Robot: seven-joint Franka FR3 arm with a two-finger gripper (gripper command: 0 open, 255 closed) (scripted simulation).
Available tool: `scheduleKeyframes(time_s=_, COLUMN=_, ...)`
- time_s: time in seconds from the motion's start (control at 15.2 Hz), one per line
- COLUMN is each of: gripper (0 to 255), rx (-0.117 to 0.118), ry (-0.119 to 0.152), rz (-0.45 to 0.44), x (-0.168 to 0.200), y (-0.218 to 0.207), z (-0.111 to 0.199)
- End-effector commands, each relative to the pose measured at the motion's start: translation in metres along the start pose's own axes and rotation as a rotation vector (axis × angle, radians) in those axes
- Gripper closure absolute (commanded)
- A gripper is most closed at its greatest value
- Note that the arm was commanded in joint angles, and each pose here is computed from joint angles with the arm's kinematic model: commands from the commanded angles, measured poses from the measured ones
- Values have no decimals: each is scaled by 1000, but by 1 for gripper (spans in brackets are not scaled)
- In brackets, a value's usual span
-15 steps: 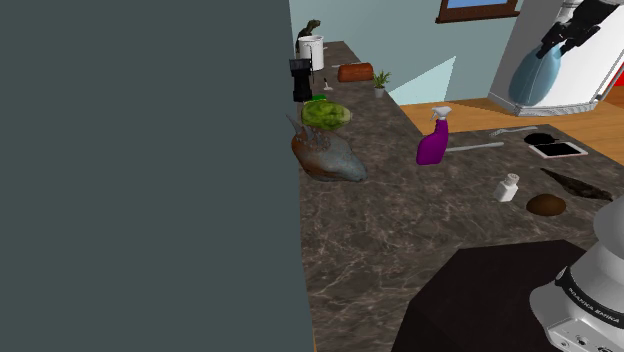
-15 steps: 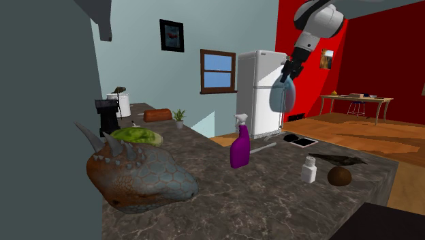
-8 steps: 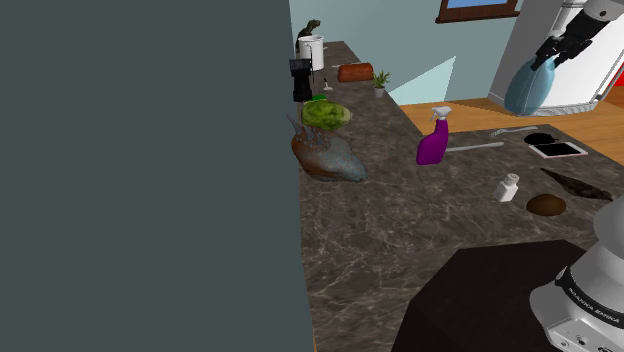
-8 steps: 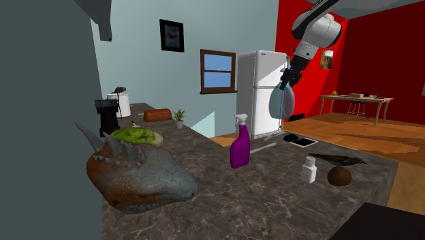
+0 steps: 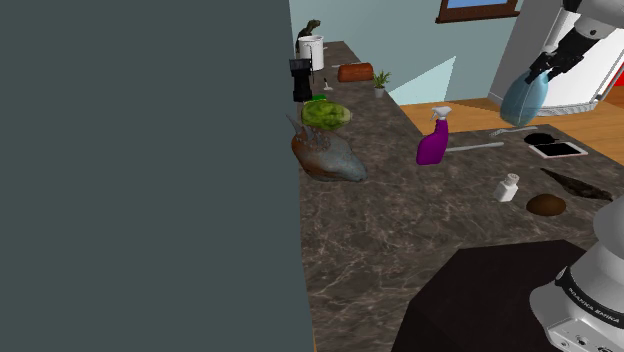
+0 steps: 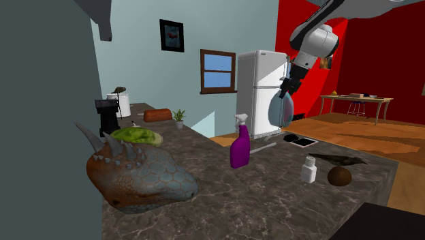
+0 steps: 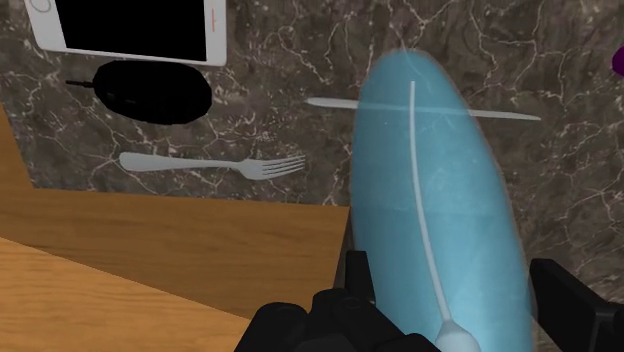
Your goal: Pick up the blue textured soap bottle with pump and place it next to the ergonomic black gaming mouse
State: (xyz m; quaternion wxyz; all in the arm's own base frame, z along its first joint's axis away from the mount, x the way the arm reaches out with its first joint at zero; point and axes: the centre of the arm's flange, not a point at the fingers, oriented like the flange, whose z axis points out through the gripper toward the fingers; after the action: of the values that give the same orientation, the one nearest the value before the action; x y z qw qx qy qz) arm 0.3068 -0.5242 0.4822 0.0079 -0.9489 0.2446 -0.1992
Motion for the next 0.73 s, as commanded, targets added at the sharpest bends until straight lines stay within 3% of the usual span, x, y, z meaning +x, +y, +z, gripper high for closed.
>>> scheduleKeyframes(time_s=0.0, gripper=255, rx=-1, ry=1, rz=0, x=-3, y=0, z=9)
scheduleKeyframes(time_s=0.66, gripper=255, rx=-1, ry=1, rz=0, x=-23, y=6, z=58)
